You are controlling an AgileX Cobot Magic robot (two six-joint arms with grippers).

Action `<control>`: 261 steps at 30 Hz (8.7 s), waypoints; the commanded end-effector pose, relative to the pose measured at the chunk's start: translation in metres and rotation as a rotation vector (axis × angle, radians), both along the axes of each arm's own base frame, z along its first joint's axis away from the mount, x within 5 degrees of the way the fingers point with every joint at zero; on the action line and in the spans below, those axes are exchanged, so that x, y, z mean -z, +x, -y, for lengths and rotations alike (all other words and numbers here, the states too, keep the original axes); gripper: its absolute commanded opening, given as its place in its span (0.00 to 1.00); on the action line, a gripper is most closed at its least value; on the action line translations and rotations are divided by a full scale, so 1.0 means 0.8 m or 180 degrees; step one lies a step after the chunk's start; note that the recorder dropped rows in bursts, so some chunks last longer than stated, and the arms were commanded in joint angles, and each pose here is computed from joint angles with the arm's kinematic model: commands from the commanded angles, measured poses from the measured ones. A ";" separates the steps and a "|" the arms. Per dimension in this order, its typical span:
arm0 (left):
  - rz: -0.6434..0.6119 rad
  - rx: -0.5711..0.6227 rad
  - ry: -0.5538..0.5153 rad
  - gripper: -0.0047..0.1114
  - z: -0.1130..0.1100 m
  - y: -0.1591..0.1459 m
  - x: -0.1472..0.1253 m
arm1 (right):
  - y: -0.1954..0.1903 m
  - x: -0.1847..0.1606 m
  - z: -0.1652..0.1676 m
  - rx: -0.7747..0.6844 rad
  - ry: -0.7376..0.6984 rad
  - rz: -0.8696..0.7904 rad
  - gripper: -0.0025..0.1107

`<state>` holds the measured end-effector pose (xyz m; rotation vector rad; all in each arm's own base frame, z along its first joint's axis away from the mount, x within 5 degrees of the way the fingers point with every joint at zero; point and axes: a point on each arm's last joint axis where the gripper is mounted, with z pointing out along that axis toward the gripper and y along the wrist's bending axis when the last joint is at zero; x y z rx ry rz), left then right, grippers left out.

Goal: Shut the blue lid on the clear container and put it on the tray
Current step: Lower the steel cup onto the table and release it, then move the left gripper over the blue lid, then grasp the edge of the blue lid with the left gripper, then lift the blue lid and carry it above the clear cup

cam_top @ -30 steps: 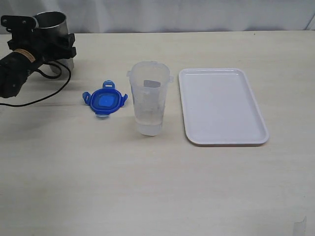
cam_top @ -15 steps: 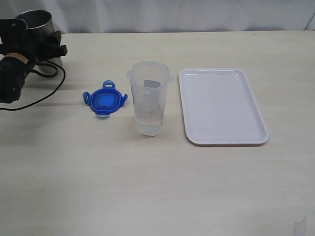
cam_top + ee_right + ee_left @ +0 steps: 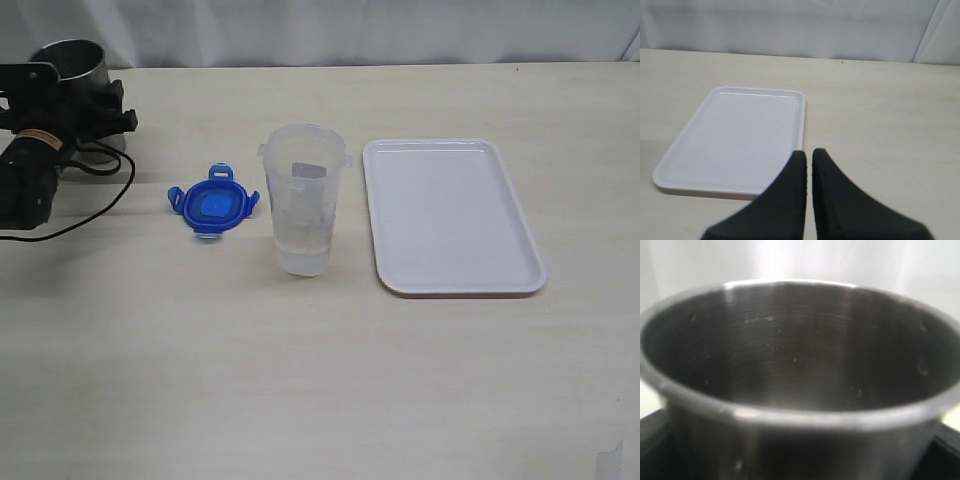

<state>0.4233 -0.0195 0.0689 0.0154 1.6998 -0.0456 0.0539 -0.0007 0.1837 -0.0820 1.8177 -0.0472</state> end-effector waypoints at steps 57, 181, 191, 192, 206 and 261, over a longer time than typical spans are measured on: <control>-0.0011 -0.0124 -0.0025 0.82 -0.010 -0.106 -0.036 | 0.000 0.001 0.000 0.0011 0.0013 -0.0003 0.06; -0.3043 0.0914 0.0156 0.37 0.124 -0.067 -0.043 | 0.000 0.001 0.000 0.0011 0.0013 -0.0003 0.06; -0.3039 0.0912 0.0156 0.21 0.124 -0.066 -0.043 | 0.000 0.001 0.000 0.0011 0.0013 -0.0003 0.06; -0.3039 0.0912 0.0156 0.16 0.124 -0.066 -0.043 | 0.000 0.001 0.000 0.0011 0.0013 -0.0003 0.06; -0.2974 0.1055 0.0471 0.04 0.121 -0.066 -0.048 | 0.000 0.001 0.000 0.0011 0.0013 -0.0003 0.06; -0.0141 0.1917 0.2598 0.04 0.190 -0.082 -0.225 | 0.000 0.001 0.000 0.0011 0.0013 -0.0003 0.06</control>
